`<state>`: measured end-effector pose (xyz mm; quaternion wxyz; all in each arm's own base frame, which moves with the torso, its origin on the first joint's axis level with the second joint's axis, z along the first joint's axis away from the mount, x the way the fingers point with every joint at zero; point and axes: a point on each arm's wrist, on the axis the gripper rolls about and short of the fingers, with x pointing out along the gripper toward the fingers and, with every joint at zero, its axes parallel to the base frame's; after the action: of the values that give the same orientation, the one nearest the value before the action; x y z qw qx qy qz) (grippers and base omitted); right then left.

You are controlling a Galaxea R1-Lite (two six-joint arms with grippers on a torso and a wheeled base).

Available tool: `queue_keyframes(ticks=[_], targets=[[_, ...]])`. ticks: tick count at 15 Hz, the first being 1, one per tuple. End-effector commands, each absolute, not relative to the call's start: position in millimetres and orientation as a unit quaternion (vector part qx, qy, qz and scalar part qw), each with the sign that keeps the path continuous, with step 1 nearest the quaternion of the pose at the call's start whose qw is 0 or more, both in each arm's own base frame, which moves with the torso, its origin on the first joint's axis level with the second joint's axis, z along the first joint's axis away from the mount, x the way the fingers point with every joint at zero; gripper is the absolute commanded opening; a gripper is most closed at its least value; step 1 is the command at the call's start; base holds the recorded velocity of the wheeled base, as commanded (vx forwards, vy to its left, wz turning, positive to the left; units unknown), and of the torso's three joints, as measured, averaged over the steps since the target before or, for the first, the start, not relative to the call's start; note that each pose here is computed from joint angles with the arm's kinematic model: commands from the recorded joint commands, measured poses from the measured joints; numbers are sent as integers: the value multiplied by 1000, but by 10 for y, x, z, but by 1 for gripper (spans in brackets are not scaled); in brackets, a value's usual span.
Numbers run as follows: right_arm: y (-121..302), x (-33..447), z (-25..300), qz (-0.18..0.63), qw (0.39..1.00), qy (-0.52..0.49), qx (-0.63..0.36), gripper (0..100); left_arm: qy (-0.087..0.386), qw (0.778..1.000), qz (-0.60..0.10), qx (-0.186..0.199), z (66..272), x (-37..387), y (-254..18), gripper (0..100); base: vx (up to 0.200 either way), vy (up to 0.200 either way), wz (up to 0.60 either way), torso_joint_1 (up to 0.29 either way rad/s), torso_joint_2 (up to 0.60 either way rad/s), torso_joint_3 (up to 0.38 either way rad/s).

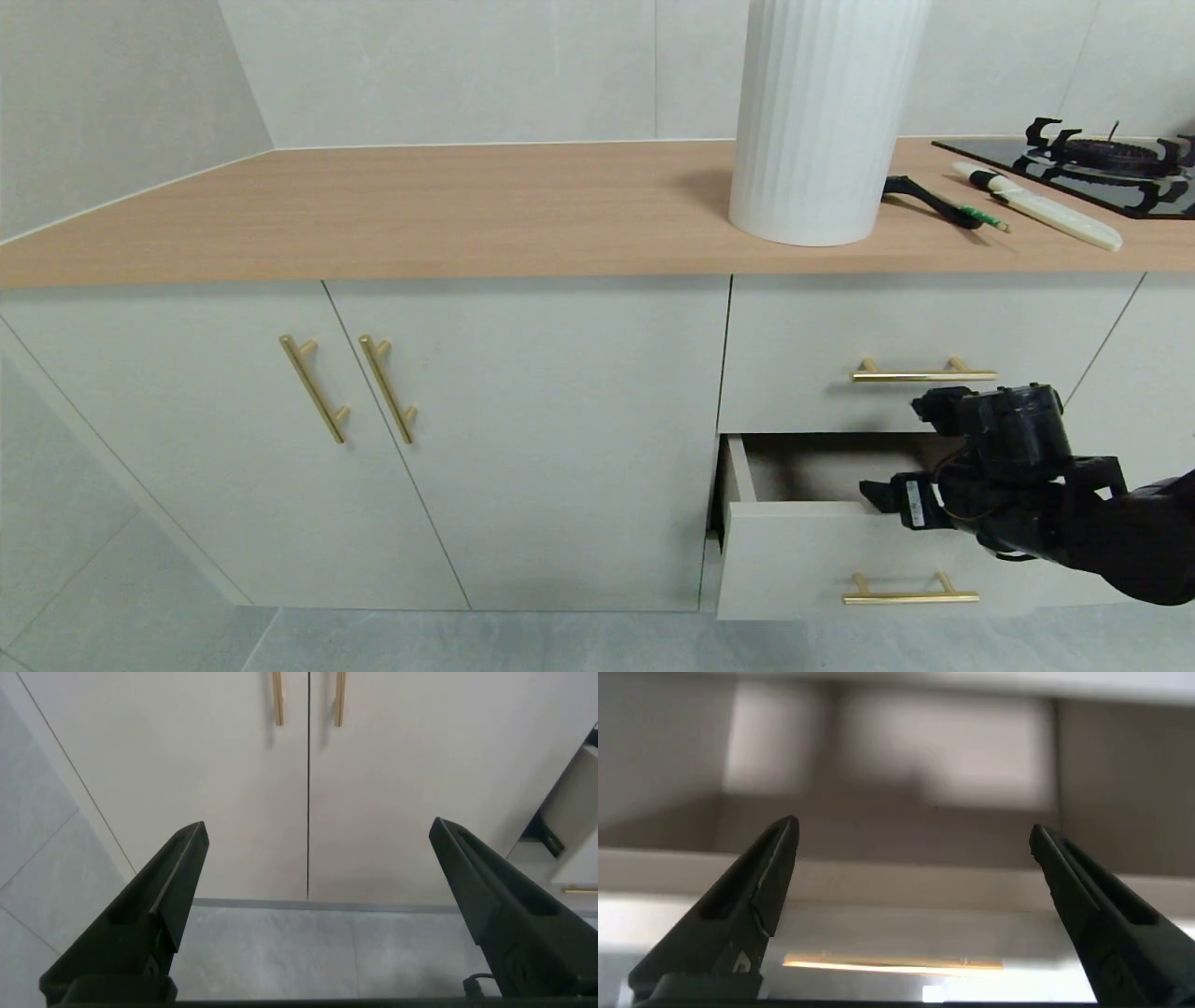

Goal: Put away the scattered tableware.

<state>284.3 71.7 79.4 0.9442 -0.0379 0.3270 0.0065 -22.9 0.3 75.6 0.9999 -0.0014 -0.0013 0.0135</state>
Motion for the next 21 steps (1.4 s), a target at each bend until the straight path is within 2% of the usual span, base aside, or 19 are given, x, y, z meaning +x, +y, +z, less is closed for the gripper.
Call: queue_keyframes(ticks=[1, 4, 7, 15, 21], targets=[[706, 2657, 1115, 31, 944, 327, -41, 100, -1, 1000, 14, -2, 756, -228, 3, 100, 0, 0, 0, 0, 0, 0], [708, 2286, 1448, 50, 890, 446, -78, 100, -1, 1000, 14, -2, 756, -228, 3, 100, 0, 0, 0, 0, 0, 0], [685, 2140, 1595, 70, 871, 479, -78, 100, -1, 1000, 14, -2, 756, -228, 3, 100, 0, 0, 0, 0, 0, 0], [699, 2200, 1577, 64, 875, 475, -76, 100, -1, 1000, 14, -2, 756, -228, 3, 100, 0, 0, 0, 0, 0, 0], [541, 1723, 2234, 73, 940, 332, -34, 100, -1, 1000, 14, -2, 756, -228, 3, 100, 0, 0, 0, 0, 0, 0]])
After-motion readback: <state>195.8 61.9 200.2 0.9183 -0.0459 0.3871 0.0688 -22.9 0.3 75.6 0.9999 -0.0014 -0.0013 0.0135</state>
